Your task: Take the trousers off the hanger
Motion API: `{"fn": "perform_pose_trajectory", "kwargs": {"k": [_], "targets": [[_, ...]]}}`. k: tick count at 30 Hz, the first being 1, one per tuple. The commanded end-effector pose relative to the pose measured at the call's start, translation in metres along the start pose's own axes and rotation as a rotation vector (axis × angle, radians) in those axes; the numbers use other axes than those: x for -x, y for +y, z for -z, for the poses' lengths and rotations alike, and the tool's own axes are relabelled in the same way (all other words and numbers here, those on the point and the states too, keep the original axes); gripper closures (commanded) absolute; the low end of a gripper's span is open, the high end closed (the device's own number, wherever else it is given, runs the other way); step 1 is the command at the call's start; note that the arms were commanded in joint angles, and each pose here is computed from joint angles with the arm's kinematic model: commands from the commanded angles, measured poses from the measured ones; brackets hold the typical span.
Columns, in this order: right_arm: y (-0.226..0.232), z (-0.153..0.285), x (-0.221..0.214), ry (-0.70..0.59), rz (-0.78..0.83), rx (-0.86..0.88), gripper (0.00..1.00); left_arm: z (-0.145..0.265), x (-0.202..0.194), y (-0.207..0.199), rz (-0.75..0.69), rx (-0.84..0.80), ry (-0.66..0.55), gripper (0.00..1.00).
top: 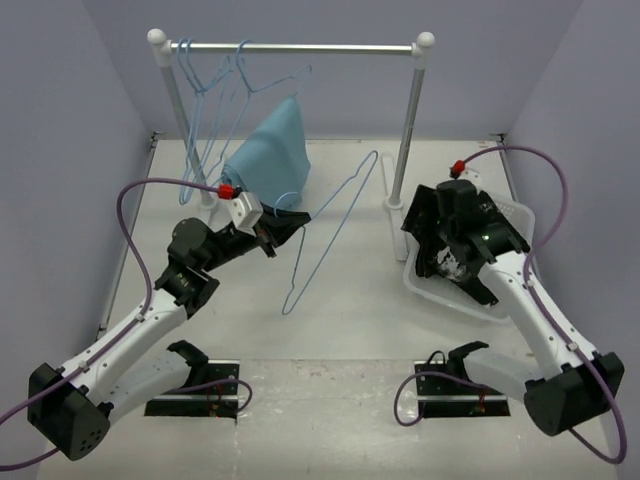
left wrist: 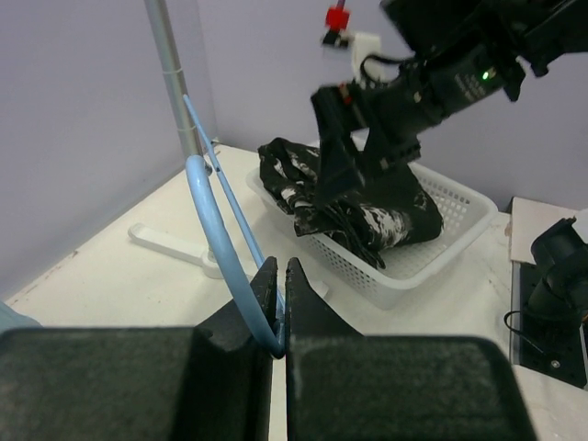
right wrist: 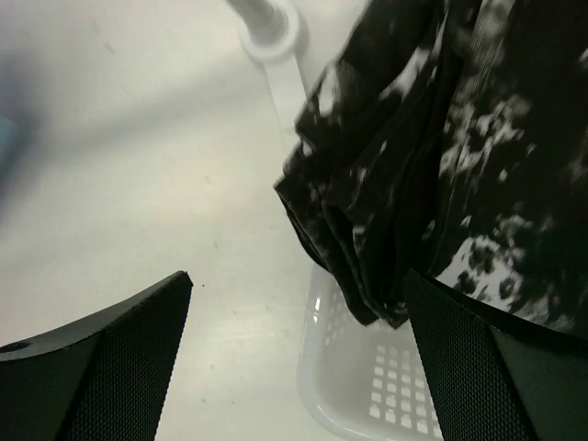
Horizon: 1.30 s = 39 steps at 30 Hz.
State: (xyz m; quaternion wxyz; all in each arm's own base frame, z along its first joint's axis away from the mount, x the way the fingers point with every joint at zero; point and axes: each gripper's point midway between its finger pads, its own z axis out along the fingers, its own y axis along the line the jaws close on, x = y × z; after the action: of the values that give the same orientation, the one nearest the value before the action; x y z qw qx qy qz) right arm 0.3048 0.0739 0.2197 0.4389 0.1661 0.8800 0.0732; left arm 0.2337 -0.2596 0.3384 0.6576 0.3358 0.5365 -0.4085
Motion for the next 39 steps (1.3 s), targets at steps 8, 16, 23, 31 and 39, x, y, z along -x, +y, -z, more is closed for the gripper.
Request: {"fn": "perform_pose_trajectory", "kwargs": {"k": [8, 16, 23, 31, 39], "targets": [[-0.034, -0.058, -0.116, 0.356, 0.168, -0.253, 0.12, -0.006, 0.007, 0.015, -0.041, 0.054, -0.015, 1.0], [-0.063, -0.078, -0.073, 0.272, 0.332, -0.288, 0.99, -0.005, 0.015, 0.025, -0.066, 0.108, -0.028, 1.0], [-0.062, -0.099, -0.05, 0.213, 0.543, -0.021, 1.0, -0.005, 0.02, 0.03, -0.071, 0.137, -0.036, 1.0], [-0.059, -0.114, -0.041, 0.204, 0.569, 0.009, 0.92, -0.019, 0.024, 0.045, -0.043, 0.181, -0.021, 1.0], [-0.061, -0.065, -0.013, 0.156, 0.424, -0.072, 0.01, -0.039, 0.042, 0.063, 0.011, 0.243, 0.008, 1.0]]}}
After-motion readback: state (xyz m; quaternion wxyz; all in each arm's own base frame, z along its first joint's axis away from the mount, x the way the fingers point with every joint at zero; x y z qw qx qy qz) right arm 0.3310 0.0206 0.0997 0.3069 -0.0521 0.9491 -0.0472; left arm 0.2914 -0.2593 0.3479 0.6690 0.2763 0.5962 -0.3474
